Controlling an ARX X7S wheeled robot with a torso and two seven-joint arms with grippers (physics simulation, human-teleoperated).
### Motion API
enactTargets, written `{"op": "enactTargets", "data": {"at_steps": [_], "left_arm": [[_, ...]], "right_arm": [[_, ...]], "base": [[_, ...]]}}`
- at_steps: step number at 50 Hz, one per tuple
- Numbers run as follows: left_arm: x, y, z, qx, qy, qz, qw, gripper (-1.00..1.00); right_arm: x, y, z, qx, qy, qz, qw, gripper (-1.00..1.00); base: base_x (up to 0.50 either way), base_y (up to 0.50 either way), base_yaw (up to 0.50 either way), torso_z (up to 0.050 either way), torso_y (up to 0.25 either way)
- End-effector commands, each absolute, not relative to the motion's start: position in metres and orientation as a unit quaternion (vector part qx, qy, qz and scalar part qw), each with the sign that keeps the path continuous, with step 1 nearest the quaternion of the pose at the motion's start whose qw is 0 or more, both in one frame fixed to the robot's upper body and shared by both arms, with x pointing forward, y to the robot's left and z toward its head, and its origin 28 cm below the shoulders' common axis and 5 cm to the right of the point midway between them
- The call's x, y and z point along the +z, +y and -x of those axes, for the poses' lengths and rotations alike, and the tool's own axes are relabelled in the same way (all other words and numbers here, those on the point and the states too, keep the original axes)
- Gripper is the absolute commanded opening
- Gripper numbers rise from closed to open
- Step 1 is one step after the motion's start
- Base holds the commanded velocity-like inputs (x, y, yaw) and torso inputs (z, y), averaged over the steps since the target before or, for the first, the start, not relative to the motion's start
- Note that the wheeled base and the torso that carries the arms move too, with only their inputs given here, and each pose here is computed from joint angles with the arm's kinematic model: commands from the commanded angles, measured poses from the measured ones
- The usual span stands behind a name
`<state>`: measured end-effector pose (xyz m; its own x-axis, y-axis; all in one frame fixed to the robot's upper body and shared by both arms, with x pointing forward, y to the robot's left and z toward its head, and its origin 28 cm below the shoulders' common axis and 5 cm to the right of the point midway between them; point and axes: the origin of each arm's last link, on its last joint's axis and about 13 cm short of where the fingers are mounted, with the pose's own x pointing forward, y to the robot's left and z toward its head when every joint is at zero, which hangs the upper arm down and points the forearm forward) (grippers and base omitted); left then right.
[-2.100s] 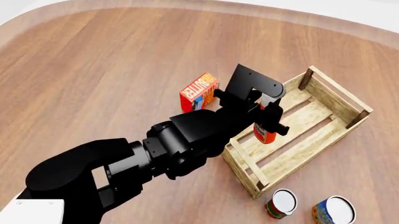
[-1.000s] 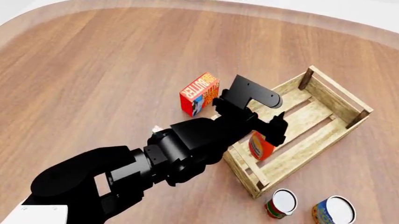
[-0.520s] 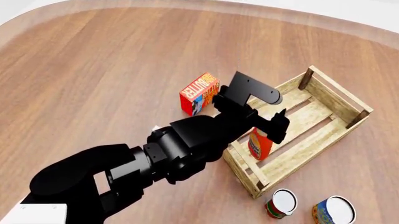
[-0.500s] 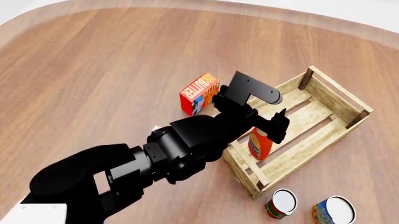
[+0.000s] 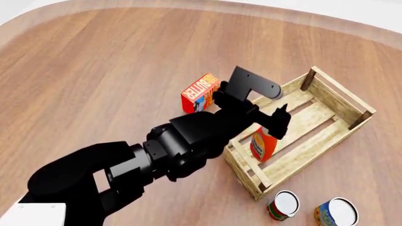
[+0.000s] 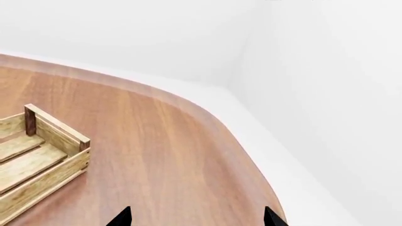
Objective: Pick up the ketchup, and put it in the wooden tray.
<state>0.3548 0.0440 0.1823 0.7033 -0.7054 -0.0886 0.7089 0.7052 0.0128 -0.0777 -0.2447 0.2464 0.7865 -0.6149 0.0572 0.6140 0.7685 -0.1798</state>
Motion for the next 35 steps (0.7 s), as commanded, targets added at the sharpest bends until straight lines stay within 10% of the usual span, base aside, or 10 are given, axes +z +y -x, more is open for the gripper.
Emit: {"op": "enactTargets", "data": {"at_steps": [1, 23, 30, 35], "left_arm": [[0.189, 0.045, -0.358, -0.381, 0.031, -0.021, 0.924, 1.0], [0.287, 0.041, -0.364, -0.399, -0.057, 0.015, 0.915, 1.0], [0.294, 0.088, -0.345, -0.337, -0.083, -0.022, 0.937, 1.0], [0.287, 0.124, -0.328, -0.29, -0.09, -0.051, 0.952, 1.0]], "right_arm": [[0.246, -0.245, 0.078, -0.324, -0.001, 0.097, 0.941, 1.0], [0.246, -0.246, 0.077, -0.261, -0.026, 0.113, 0.958, 1.0], [0.246, -0.246, 0.077, -0.224, -0.036, 0.117, 0.967, 1.0], [0.251, -0.222, -0.001, -0.135, -0.057, 0.082, 0.986, 1.0]], "base": [[0.0, 0.0, 0.0, 0.0, 0.0], [0.0, 0.0, 0.0, 0.0, 0.0], [0.0, 0.0, 0.0, 0.0, 0.0], [0.0, 0.0, 0.0, 0.0, 0.0]]}}
